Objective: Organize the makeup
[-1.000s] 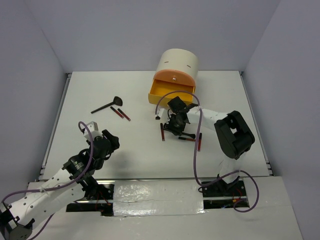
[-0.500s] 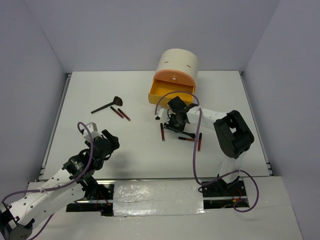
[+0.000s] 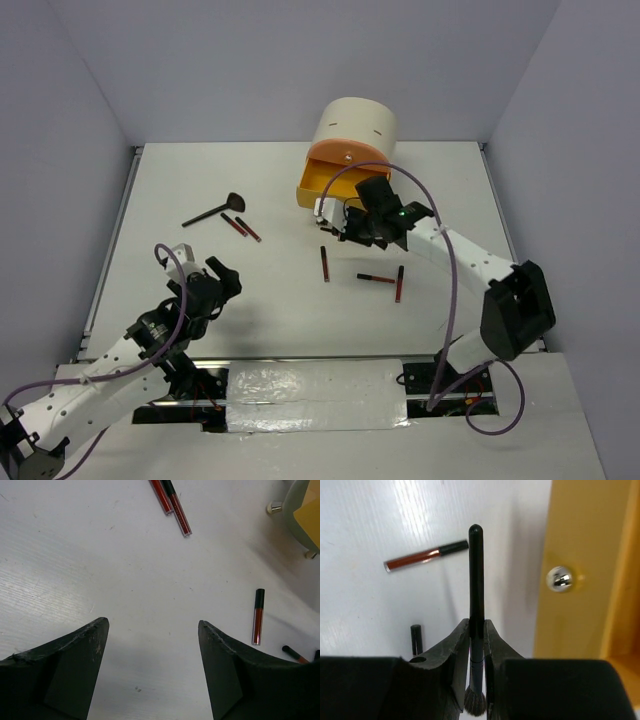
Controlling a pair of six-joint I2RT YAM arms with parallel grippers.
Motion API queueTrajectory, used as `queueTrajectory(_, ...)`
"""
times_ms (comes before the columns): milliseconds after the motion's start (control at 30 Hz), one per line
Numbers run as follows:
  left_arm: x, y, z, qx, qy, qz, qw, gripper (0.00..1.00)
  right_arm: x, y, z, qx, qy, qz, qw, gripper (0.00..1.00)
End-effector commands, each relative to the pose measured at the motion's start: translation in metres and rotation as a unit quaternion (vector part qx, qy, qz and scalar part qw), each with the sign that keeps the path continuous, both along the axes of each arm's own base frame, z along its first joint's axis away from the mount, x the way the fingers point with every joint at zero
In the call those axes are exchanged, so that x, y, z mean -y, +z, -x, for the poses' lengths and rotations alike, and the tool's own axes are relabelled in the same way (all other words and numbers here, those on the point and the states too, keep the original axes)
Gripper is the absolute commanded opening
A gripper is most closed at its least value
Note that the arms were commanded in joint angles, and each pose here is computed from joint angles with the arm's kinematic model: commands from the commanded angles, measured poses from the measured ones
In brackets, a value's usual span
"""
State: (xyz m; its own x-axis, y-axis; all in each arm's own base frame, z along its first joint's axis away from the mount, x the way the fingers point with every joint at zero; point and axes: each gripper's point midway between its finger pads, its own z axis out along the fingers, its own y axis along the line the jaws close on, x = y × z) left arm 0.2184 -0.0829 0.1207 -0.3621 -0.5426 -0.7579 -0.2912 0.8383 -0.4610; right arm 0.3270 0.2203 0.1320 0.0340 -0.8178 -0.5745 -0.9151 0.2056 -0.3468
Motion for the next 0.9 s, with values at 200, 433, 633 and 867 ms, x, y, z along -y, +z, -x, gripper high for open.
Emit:
queueTrajectory(200,0.004,0.033,-0.018,0.046,0.001,-0.005,0.999,0.90,-0.037,0.121,0.032,0.045,0.105,-0.145,0.983,0.08)
queueTrajectory(433,0.020,0.033,-0.033,0.036,-0.038,0.012,0.999,0.91,-0.041,0.176,0.002,0.072,0.062,-0.184,0.978,0.06)
queueTrajectory(633,0.020,0.027,-0.048,-0.004,-0.063,0.011,0.998,0.88,-0.016,0.193,-0.052,0.089,0.006,-0.184,0.979,0.06)
queueTrajectory(867,0.008,0.025,-0.054,-0.017,-0.046,0.010,0.999,0.86,-0.005,0.184,-0.098,0.100,-0.011,-0.164,0.981,0.07)
